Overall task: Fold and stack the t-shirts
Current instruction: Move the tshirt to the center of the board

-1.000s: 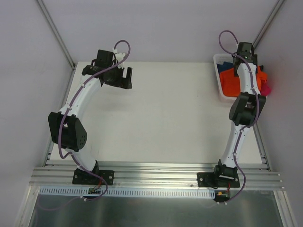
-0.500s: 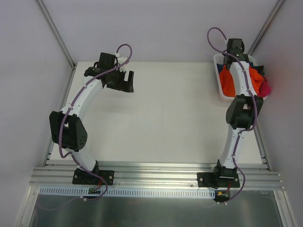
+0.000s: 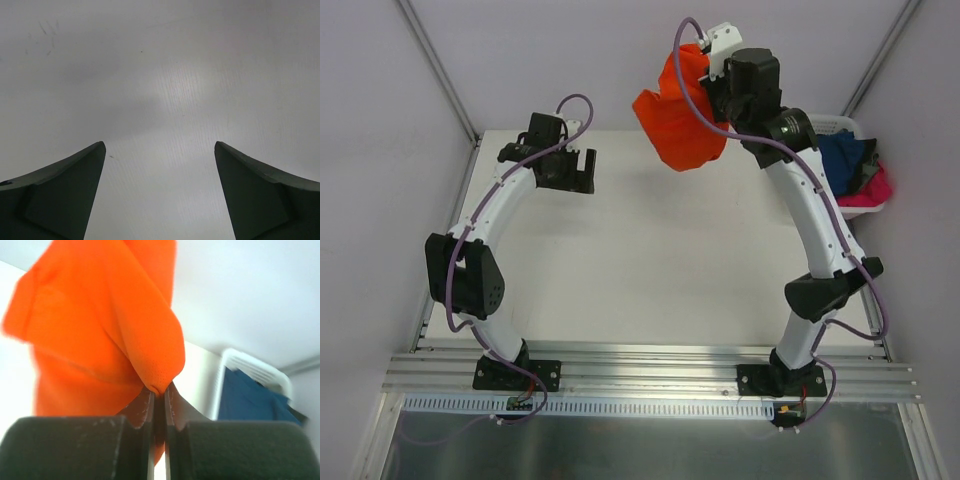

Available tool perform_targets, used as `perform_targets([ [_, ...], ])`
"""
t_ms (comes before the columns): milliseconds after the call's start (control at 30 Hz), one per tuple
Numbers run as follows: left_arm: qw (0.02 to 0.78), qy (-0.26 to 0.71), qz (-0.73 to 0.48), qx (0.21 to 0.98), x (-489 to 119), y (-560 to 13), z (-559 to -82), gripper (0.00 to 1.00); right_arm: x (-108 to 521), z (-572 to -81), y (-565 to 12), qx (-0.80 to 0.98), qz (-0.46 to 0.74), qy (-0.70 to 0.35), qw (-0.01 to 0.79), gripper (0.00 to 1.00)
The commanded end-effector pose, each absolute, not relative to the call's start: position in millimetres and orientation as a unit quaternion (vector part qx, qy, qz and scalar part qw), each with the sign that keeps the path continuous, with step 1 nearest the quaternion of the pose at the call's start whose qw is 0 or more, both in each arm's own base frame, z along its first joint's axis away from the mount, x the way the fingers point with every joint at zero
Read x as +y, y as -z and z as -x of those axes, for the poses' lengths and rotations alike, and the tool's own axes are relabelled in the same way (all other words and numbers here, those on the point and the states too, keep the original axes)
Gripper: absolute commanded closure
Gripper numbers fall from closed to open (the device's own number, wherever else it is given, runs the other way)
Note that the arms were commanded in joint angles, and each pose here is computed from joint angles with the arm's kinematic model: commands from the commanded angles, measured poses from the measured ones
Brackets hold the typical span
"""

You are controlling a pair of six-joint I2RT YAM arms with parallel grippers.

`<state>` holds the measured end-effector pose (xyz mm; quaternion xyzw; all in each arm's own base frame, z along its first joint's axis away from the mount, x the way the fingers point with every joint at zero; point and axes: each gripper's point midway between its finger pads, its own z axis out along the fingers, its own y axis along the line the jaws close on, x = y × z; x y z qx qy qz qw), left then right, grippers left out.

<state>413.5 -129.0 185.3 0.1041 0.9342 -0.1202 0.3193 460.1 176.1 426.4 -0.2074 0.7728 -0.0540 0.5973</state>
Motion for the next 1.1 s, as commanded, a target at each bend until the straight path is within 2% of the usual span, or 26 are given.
perform_targets([
  [0, 0.355, 0.096, -0.070, 0.927, -112.5, -205.8, -419.9, 0.06, 182.0, -437.0, -455.9, 0.763, 0.192, -0.008, 0.618, 0.99],
  [33, 0.356, 0.093, -0.069, 0.927, -111.4, -206.4, -420.1, 0.01, 180.0, -437.7, -442.8, 0.773, 0.192, -0.001, 0.604, 0.99],
  [100, 0.365, 0.088, -0.067, 0.924, -108.8, -212.7, -421.3, 0.01, 169.2, -434.4, -389.5, 0.810, 0.203, 0.028, 0.549, 0.99],
  [133, 0.369, 0.087, -0.066, 0.923, -108.4, -215.3, -421.9, 0.01, 165.4, -430.8, -367.8, 0.824, 0.209, 0.032, 0.525, 0.90],
  [167, 0.376, 0.087, -0.065, 0.920, -107.6, -221.5, -422.6, 0.01, 159.8, -424.4, -328.0, 0.848, 0.227, 0.034, 0.479, 0.75],
  [200, 0.379, 0.090, -0.063, 0.919, -107.9, -224.7, -422.8, 0.01, 160.7, -411.4, -301.4, 0.866, 0.249, 0.020, 0.433, 0.45],
  [267, 0.391, 0.093, -0.062, 0.914, -107.6, -234.8, -424.9, 0.01, 158.2, -399.2, -271.8, 0.887, 0.248, -0.001, 0.389, 0.14],
  [333, 0.397, 0.092, -0.063, 0.911, -106.9, -239.8, -426.8, 0.01, 166.0, -385.2, -260.6, 0.893, 0.261, -0.037, 0.365, 0.06],
  [467, 0.398, 0.086, -0.062, 0.911, -103.3, -240.2, -428.8, 0.01, 171.4, -393.5, -278.6, 0.883, 0.256, -0.045, 0.392, 0.06],
  [600, 0.403, 0.093, -0.053, 0.909, -101.2, -245.5, -428.0, 0.01, 192.1, -399.8, -274.8, 0.888, 0.252, -0.086, 0.375, 0.07],
  [733, 0.411, 0.090, -0.040, 0.906, -90.4, -252.6, -428.1, 0.01, 221.3, -400.4, -239.4, 0.897, 0.275, -0.119, 0.324, 0.12],
  [867, 0.424, 0.084, -0.037, 0.901, -82.2, -263.1, -419.5, 0.01, 237.8, -409.2, -179.5, 0.917, 0.275, -0.130, 0.258, 0.16],
  [900, 0.425, 0.084, -0.038, 0.900, -81.7, -264.3, -417.5, 0.01, 239.9, -411.4, -172.9, 0.919, 0.274, -0.132, 0.251, 0.21],
  [1067, 0.441, 0.088, -0.041, 0.892, -80.8, -278.1, -403.7, 0.01, 248.2, -427.0, -129.5, 0.929, 0.280, -0.119, 0.213, 0.23],
])
